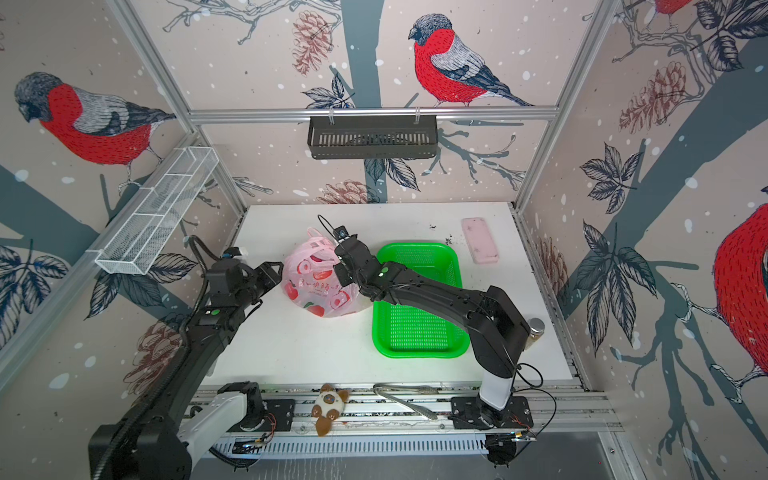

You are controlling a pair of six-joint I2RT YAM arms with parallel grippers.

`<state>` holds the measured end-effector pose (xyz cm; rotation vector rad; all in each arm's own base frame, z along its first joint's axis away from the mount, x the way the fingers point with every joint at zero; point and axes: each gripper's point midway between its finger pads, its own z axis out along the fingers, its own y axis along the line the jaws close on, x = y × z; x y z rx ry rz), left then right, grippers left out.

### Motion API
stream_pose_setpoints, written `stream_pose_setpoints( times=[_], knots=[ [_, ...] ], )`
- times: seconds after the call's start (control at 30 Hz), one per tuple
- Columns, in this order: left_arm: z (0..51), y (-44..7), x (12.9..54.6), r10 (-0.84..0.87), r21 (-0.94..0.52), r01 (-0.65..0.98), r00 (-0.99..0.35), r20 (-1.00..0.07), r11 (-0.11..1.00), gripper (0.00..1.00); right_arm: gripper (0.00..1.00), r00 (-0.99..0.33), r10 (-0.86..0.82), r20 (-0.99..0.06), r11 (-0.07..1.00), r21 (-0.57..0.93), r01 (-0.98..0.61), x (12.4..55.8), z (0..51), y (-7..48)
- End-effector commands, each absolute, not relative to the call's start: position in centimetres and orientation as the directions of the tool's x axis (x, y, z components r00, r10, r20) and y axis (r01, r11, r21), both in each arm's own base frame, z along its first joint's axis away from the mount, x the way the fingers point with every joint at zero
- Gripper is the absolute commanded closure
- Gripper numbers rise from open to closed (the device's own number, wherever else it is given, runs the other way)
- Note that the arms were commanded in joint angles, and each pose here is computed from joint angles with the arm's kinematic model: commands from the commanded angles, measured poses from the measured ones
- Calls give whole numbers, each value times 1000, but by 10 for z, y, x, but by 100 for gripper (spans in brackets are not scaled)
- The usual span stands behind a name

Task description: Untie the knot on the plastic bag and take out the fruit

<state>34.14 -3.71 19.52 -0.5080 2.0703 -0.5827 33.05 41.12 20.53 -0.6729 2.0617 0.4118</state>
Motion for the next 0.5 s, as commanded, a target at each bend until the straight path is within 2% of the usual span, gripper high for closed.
stream_pose_setpoints(
  times=[0.0,0.07,0.17,0.47],
  knots=[
    [198,-56,343,-389,-449,-52,-593,-705,892,24,93,-425,-307,-851,766,44,-641,325,212,423],
    [200,-67,345,-331,-400,-30,-621,-711,916,15,93,-421,-302,-856,757,53,-651,324,214,426],
    [203,-78,345,-252,-320,-9,-635,-730,947,8,93,-415,-298,-860,750,58,-659,323,217,430],
    [189,-86,348,-150,-180,-23,-665,-732,983,4,93,-393,-295,-871,726,64,-685,321,226,438]
  ],
)
